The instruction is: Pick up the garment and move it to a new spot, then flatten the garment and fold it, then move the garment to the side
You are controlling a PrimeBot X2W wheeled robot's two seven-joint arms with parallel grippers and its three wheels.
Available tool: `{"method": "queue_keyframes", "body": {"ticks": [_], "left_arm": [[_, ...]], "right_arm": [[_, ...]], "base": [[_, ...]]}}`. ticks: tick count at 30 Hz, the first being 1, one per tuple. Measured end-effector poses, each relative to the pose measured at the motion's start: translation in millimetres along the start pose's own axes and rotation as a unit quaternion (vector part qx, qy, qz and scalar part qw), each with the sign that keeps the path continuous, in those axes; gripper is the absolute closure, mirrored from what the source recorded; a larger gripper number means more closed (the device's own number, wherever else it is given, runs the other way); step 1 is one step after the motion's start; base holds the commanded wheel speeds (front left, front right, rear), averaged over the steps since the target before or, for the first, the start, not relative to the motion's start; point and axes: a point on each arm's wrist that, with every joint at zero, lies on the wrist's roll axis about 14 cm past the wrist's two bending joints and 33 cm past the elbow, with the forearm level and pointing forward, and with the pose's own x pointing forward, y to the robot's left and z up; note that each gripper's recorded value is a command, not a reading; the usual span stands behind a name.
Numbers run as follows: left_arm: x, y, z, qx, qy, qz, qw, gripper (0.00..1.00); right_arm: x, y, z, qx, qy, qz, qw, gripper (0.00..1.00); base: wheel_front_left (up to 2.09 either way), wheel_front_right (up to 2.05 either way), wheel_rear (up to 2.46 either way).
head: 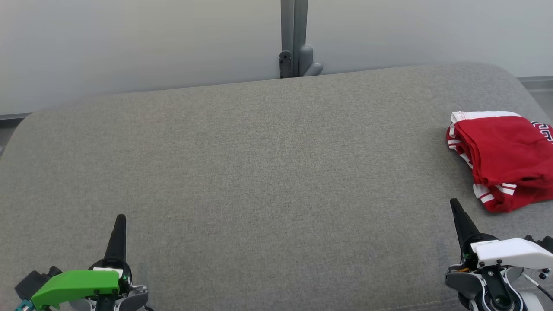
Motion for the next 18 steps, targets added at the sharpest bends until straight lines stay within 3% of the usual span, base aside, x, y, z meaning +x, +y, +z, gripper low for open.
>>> {"method": "queue_keyframes", "body": {"ticks": [18], "left_arm": [[5.7,-9.5,3.7,-0.060,0.001,-0.015,0.998,1.00]], "right_arm": [[2.8,5.9,-1.4,0.073,0.007,0.012,0.997,1.00]], "base": [[0.00,0.00,0.00]]}}
